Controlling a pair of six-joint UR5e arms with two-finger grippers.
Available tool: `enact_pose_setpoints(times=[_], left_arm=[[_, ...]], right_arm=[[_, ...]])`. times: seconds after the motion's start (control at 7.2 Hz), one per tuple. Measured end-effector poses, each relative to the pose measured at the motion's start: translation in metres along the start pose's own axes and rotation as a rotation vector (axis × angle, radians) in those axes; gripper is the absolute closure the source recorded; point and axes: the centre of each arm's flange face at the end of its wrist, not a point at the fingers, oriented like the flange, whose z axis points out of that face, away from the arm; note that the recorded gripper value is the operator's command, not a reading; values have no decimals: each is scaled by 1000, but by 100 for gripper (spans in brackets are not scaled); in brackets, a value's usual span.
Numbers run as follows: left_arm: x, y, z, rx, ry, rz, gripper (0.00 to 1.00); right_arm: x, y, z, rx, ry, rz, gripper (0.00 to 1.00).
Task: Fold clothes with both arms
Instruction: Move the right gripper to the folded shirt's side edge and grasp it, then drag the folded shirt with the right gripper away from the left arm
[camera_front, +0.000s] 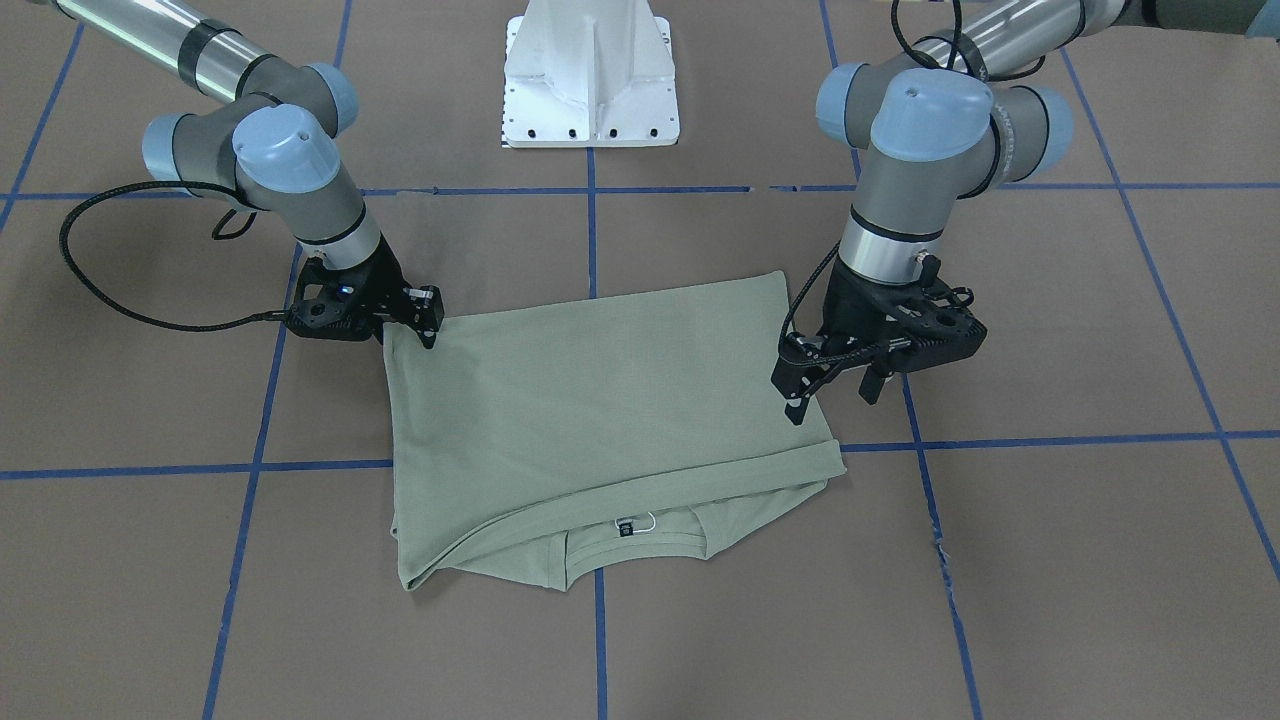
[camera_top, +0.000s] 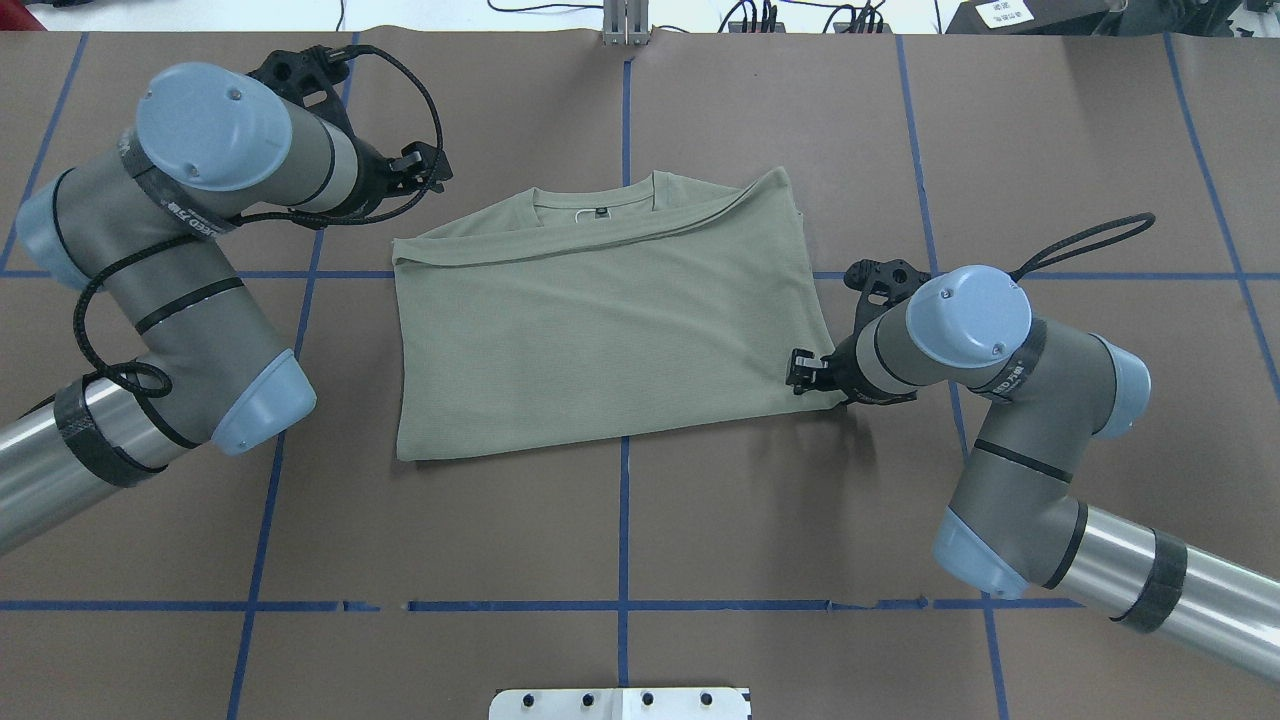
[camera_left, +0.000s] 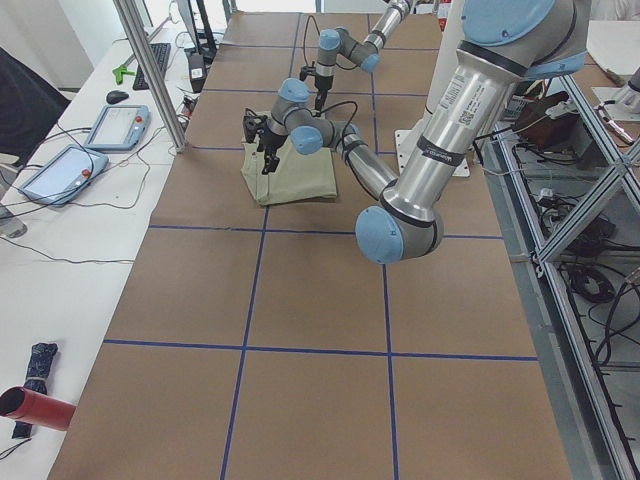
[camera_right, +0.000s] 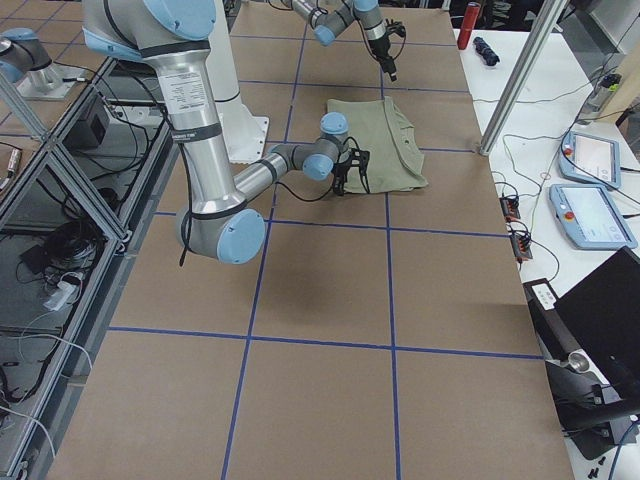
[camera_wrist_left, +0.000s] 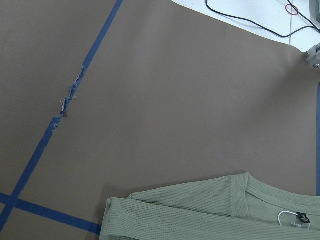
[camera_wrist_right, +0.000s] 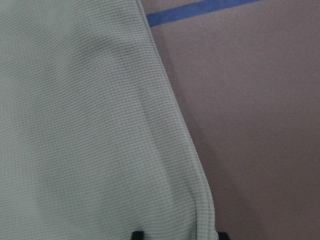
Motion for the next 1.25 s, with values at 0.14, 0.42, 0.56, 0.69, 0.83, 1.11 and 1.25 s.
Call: enact_pose_setpoints(times=[0.14,0.42,0.56,0.69,0.83,1.11,1.25], left_arm=[[0,0,0,0,0,1,0],[0,1,0,-1,0,3,0],[2,1,-1,-1,3,4,0],[4,1,-2,0,7,3,0],[7,1,-5,1,15,4,0],[11,2,-13,4,30,6,0],[10,2,-14,3,31,6,0]], right_arm=[[-2,0,-4,-2,-9,-2,100],[-4,-1,-16,-5,-28,-1,100],[4,-1,-19,-10,-26,3,100],[22,3,-25,-13,-15,9,100],[50,11,-33,-16,3,16,100],[104,47,-57,-52,42,13,100],[122,76,-68,-100,55,-2,100]])
